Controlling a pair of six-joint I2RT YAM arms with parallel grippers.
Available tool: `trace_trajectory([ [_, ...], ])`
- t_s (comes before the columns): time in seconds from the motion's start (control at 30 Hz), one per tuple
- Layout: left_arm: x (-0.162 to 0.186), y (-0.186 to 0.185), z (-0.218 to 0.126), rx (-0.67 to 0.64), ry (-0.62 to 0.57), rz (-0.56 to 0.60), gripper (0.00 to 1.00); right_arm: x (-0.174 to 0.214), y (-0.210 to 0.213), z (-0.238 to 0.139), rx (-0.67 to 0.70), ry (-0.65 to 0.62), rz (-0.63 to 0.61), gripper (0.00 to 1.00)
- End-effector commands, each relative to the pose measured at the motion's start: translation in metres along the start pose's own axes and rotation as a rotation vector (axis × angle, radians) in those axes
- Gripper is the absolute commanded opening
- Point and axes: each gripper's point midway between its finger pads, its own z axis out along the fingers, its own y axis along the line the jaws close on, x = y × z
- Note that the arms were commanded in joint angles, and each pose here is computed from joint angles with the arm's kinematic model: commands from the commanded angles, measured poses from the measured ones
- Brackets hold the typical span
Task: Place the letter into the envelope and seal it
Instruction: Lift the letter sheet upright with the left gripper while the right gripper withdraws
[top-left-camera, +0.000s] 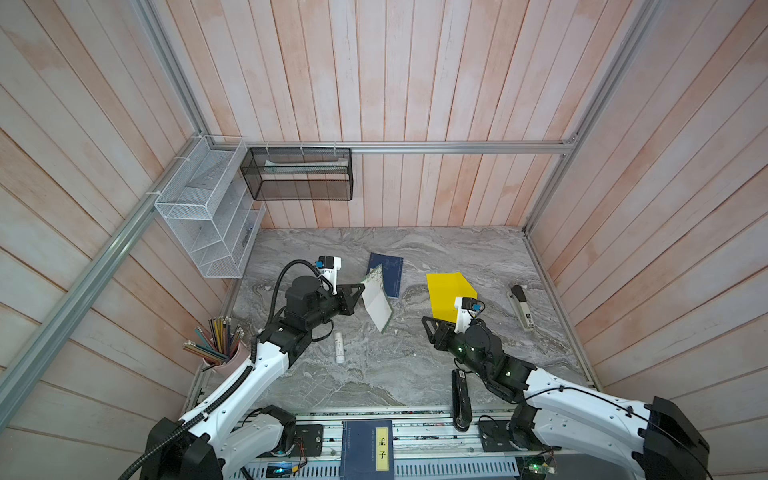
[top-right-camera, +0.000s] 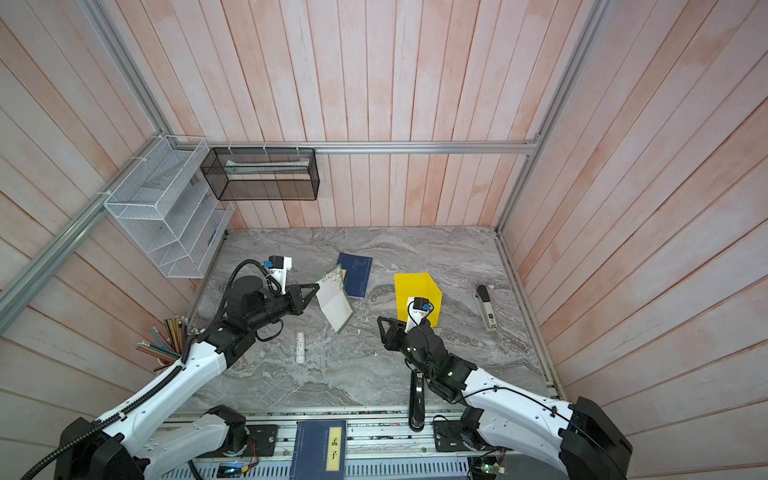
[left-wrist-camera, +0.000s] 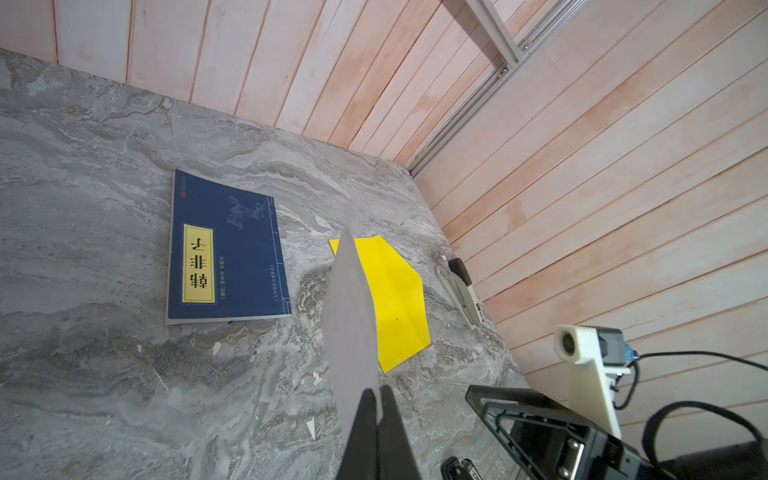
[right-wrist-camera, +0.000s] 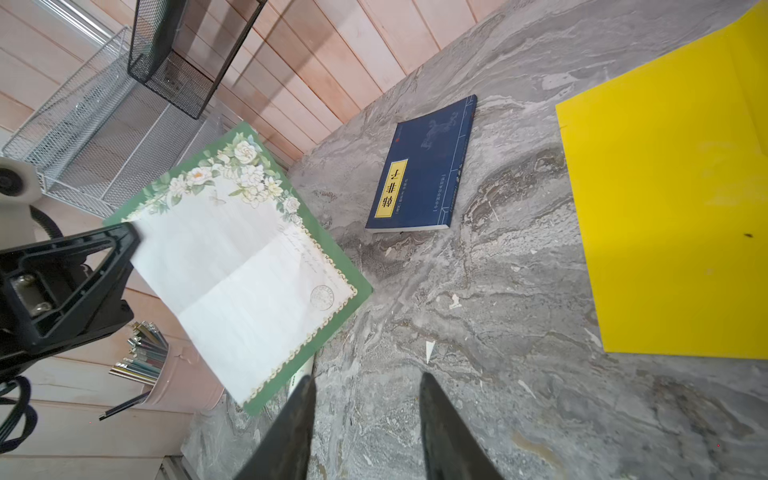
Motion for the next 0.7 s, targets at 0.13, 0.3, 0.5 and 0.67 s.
trace_trajectory([
  [0.13, -0.038, -0.041, -0.002, 0.168, -0.072, -0.011, 0.00, -0.003, 0.008, 0.006, -0.069, -0.039, 0.022, 0.44],
  [0.3, -0.044, -0.050, -0.001, 0.241, -0.078, -0.043, 0.00, -0.008, 0.022, 0.004, -0.171, -0.075, 0.049, 0.52],
  [0.5, -0.055, -0.056, 0.000, 0.339, -0.114, -0.114, 0.00, -0.010, 0.018, 0.005, -0.162, -0.112, 0.000, 0.51],
  [0.67, -0.062, -0.065, 0.001, 0.417, -0.128, -0.161, 0.00, -0.002, 0.012, 0.013, -0.152, -0.099, -0.015, 0.46],
])
